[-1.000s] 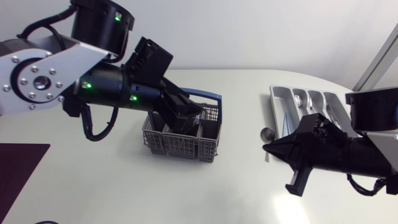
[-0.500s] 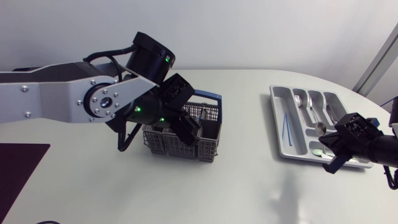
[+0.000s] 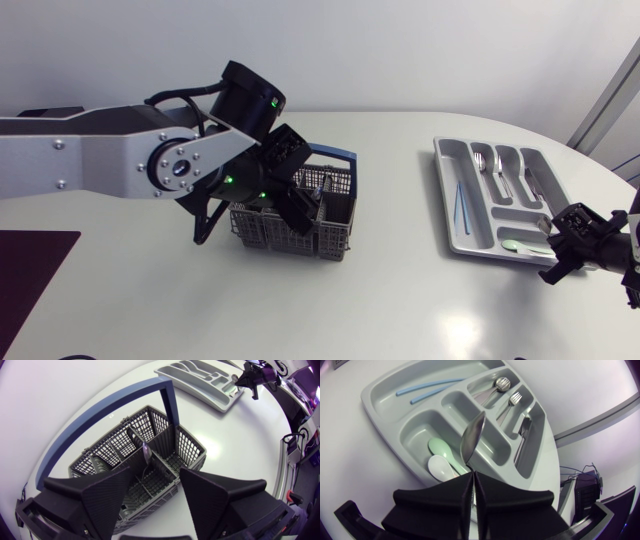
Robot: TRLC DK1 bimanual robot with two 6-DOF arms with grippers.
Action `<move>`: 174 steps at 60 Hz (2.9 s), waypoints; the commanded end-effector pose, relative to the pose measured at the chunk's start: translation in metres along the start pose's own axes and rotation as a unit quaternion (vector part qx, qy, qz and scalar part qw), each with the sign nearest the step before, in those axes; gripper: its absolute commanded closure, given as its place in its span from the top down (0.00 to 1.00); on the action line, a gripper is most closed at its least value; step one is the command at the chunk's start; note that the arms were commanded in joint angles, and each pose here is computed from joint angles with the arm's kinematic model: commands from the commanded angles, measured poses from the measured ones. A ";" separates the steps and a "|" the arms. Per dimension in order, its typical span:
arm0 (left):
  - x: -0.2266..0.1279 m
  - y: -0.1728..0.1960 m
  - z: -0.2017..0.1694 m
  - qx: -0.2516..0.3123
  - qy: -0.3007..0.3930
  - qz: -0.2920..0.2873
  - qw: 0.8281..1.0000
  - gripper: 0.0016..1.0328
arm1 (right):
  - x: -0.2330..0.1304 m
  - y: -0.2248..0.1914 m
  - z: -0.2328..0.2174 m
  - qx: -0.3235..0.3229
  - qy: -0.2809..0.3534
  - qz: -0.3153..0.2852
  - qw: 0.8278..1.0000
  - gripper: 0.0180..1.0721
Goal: Unload the cutlery basket into the drawer organizer.
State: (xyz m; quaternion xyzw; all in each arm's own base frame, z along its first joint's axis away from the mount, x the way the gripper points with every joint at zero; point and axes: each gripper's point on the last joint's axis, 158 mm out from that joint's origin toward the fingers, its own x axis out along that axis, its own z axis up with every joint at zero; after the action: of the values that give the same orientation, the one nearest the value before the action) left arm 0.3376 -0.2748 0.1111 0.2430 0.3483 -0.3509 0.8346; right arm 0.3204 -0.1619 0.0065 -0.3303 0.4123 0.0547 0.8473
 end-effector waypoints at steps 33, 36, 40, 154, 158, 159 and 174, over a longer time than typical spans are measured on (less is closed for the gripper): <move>0.020 0.001 -0.023 0.003 0.038 0.008 0.999 0.67 | 0.001 -0.002 -0.016 -0.040 0.025 -0.026 0.999 0.63; 0.021 0.001 -0.024 0.003 0.040 0.008 0.999 0.67 | -0.003 -0.005 -0.014 -0.035 0.024 -0.027 0.999 0.67; 0.022 0.001 -0.024 0.001 0.040 0.008 0.999 0.66 | -0.009 -0.011 -0.007 -0.020 0.018 -0.029 0.999 0.71; 0.067 0.011 0.014 -0.042 -0.079 -0.009 0.996 0.28 | -0.050 0.047 0.079 0.087 -0.088 0.059 0.991 0.86; 0.068 0.010 0.015 -0.046 -0.080 -0.016 0.996 0.23 | -0.050 0.048 0.079 0.087 -0.087 0.060 0.991 0.86; 0.069 0.010 0.014 -0.048 -0.080 -0.019 0.995 0.23 | -0.050 0.049 0.078 0.087 -0.086 0.060 0.991 0.86; 0.074 0.007 0.011 -0.057 -0.075 -0.033 0.995 0.13 | -0.051 0.049 0.080 0.086 -0.090 0.058 0.991 0.86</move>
State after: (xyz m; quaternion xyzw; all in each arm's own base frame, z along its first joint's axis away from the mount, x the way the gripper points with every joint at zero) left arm 0.3794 -0.3066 0.0652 0.1662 0.3087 -0.3764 0.8576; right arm 0.3268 -0.0707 0.0634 -0.2353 0.3478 0.0936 0.9027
